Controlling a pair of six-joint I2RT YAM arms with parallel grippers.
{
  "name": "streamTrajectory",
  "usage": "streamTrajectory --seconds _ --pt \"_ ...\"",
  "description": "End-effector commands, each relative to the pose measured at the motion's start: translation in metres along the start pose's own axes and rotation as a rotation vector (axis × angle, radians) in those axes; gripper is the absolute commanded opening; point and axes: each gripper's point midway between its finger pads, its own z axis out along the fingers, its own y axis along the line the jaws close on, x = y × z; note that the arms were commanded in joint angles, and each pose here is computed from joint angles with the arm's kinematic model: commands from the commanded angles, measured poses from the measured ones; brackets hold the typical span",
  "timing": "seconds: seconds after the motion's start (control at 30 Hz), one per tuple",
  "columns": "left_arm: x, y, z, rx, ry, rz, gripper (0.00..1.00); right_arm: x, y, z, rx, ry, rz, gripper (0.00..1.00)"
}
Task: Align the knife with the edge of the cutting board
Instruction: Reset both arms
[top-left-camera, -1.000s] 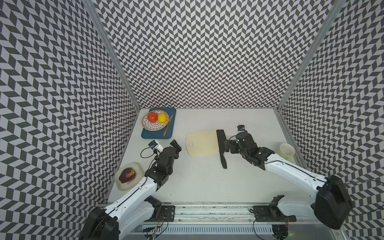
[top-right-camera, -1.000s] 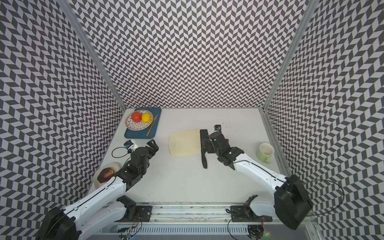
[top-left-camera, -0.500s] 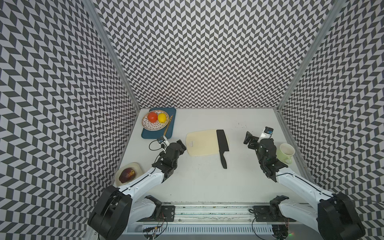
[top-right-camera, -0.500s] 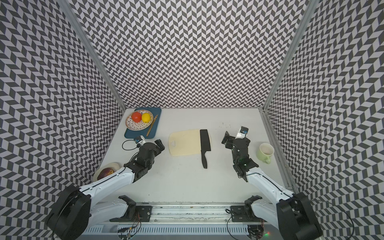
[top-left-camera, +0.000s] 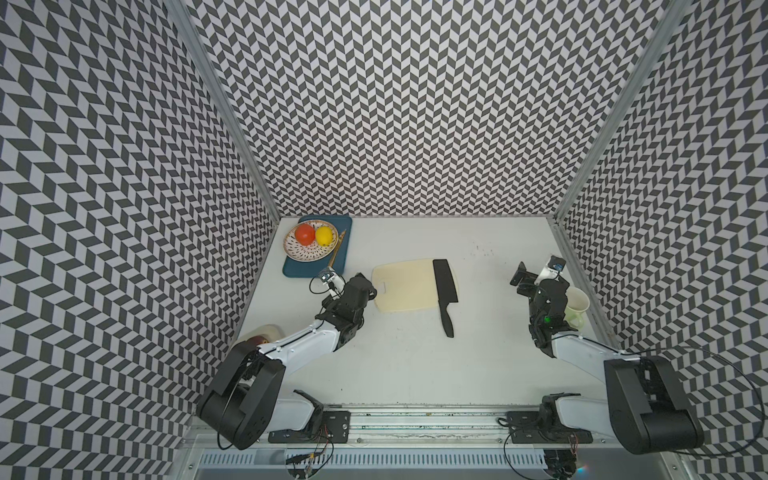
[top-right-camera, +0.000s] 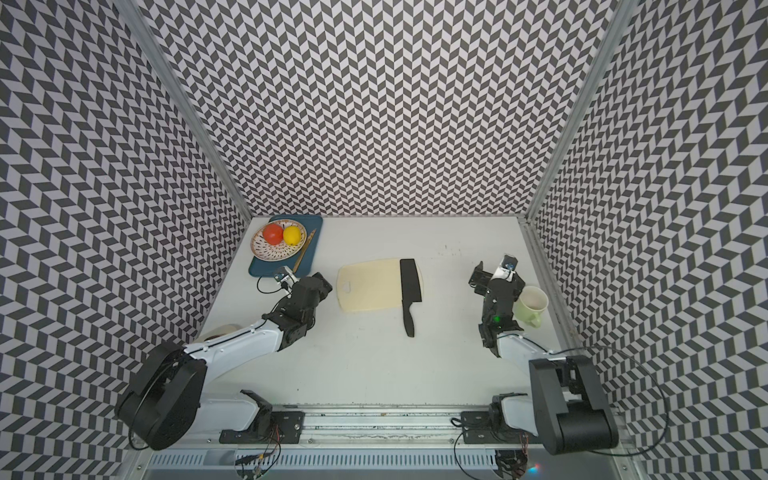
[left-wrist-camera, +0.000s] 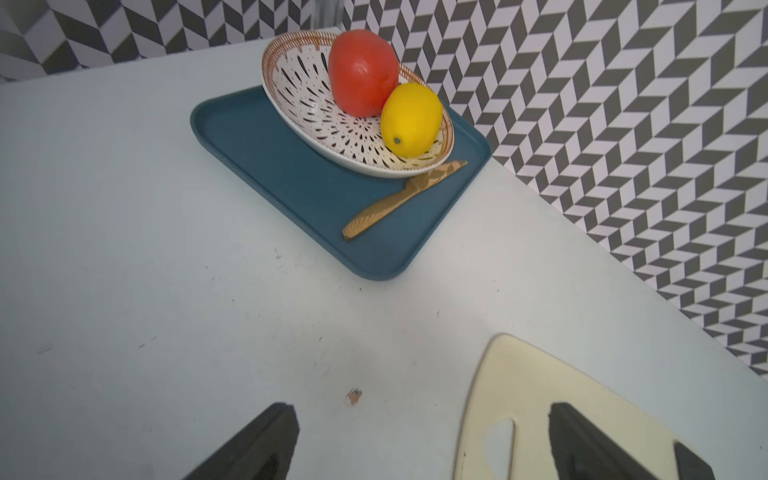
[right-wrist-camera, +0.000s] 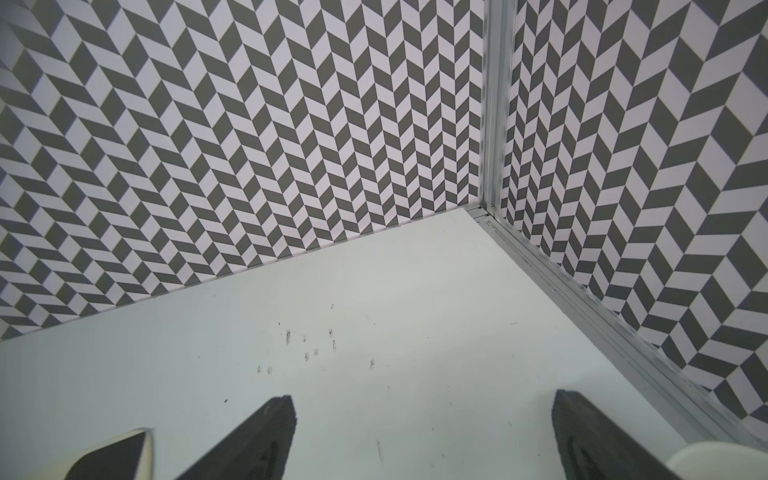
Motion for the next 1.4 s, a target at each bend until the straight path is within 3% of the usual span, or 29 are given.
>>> streamTrajectory --seconds 0.0,0.2,0.3,0.4,0.57,0.7,0.93,1.07,1.17,1.37 --pt "-0.019 -0.004 0.003 -0.067 -0.076 -0.011 1.0 -0.014 0.014 0.001 -0.093 -0.105 -0.049 1.0" --pt "-0.076 -0.041 -0.001 -0.063 -0.244 0.172 1.0 0.001 0.025 -0.01 -0.186 -0.167 -0.083 1.0" --pt "-0.095 -0.043 0.009 -0.027 -0.248 0.228 1.0 0.011 0.036 -0.019 -0.269 -0.184 -0.134 1.0" --pt "-0.102 -0.033 0.021 0.002 -0.234 0.257 1.0 0.013 0.039 -0.006 -0.261 -0.125 -0.134 1.0" --pt "-0.094 -0.02 0.033 -0.033 -0.244 0.469 1.0 0.011 0.035 -0.001 -0.245 -0.118 -0.116 1.0" --pt "-0.083 -0.008 0.046 -0.07 -0.239 0.561 1.0 0.011 0.035 -0.001 -0.25 -0.118 -0.113 1.0" --pt "-0.074 0.031 0.065 -0.099 -0.234 0.585 1.0 0.011 0.035 0.0 -0.25 -0.119 -0.112 1.0" --pt "-0.075 0.041 0.051 0.024 -0.327 0.564 1.0 0.011 0.035 0.0 -0.251 -0.119 -0.114 1.0" --pt "-0.066 0.042 0.047 0.08 -0.333 0.583 1.0 0.011 0.035 0.0 -0.25 -0.118 -0.112 1.0" --pt "-0.069 0.058 0.026 0.229 -0.405 0.489 1.0 0.011 0.036 -0.001 -0.251 -0.119 -0.113 1.0"
